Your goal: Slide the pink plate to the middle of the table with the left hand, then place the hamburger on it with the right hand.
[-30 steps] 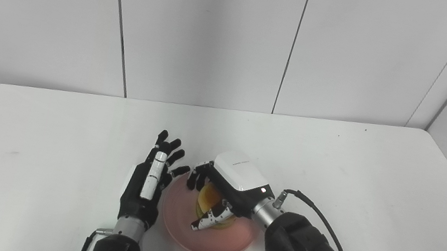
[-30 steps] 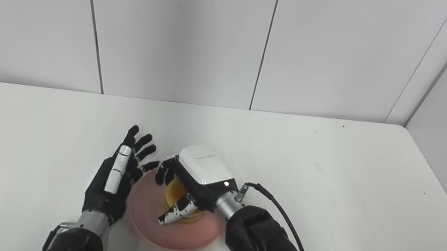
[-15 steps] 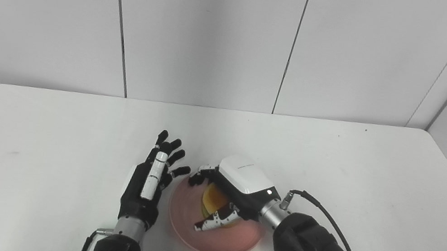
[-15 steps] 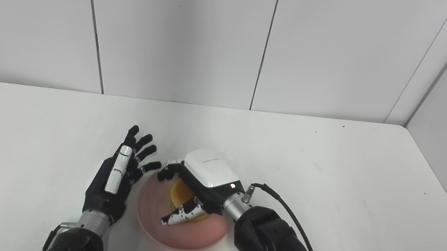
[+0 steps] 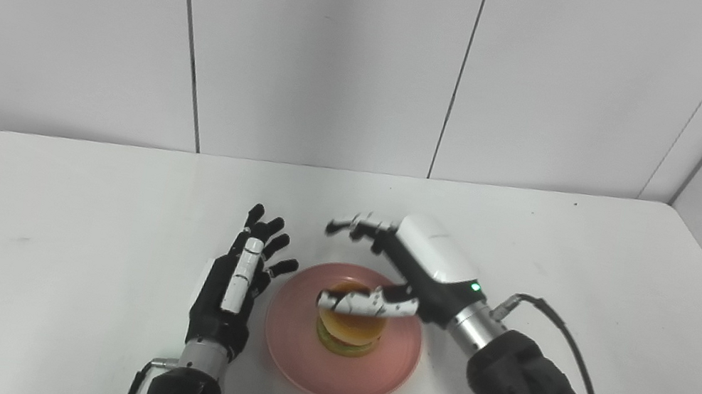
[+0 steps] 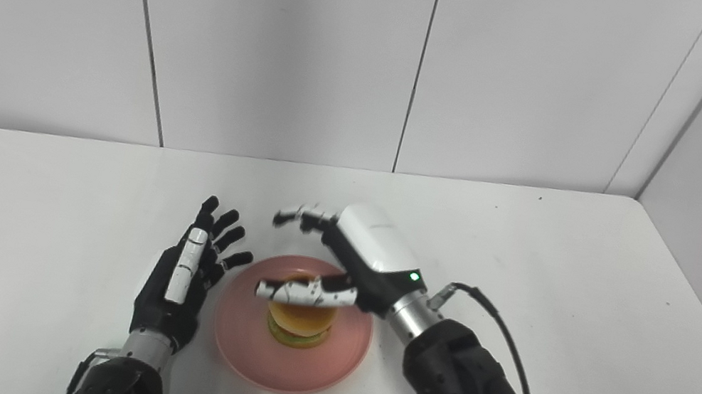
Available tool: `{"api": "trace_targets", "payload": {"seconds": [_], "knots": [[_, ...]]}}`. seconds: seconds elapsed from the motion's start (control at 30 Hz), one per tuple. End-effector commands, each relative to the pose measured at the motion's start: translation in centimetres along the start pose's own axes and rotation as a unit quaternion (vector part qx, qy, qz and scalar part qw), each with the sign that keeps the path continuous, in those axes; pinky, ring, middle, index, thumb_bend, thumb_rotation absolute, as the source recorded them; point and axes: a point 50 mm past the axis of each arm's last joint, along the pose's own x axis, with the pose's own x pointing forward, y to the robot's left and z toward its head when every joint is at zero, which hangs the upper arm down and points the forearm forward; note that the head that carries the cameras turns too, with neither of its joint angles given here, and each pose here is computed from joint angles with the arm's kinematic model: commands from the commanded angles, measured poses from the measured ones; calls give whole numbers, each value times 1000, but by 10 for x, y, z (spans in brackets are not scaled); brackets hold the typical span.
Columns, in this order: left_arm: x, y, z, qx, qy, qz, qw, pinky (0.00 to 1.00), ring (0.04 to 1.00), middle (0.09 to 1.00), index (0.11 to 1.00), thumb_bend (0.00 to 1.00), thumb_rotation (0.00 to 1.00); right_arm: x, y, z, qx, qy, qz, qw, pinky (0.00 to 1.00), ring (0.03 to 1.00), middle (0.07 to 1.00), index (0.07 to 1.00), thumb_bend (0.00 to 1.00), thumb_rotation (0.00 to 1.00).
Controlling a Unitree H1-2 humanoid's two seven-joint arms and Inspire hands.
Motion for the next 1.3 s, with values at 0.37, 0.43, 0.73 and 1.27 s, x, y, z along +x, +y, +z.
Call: {"api": "trace_targets", "payload": {"seconds": [0.37,0.43,0.73,1.27], "knots": [[-22,-4,-26,15,41,35,998,852,913,913,944,680,796,-18,11,-47,356,70,-137,922,806,819,898,887,867,1000],[-24,-5,-23,26,31,41,998,895,924,909,933,693,776,-21,16,-54,365,90,-147,915,820,836,908,899,867,1000],[-36,-5,-18,97,-33,86,991,1000,994,986,956,611,852,-41,47,-79,342,163,-165,911,840,858,903,910,808,1000],[-44,0,-13,105,-36,90,990,1000,1000,1000,1000,562,917,-67,76,-67,301,175,-197,916,999,997,1000,997,878,1000]]}}
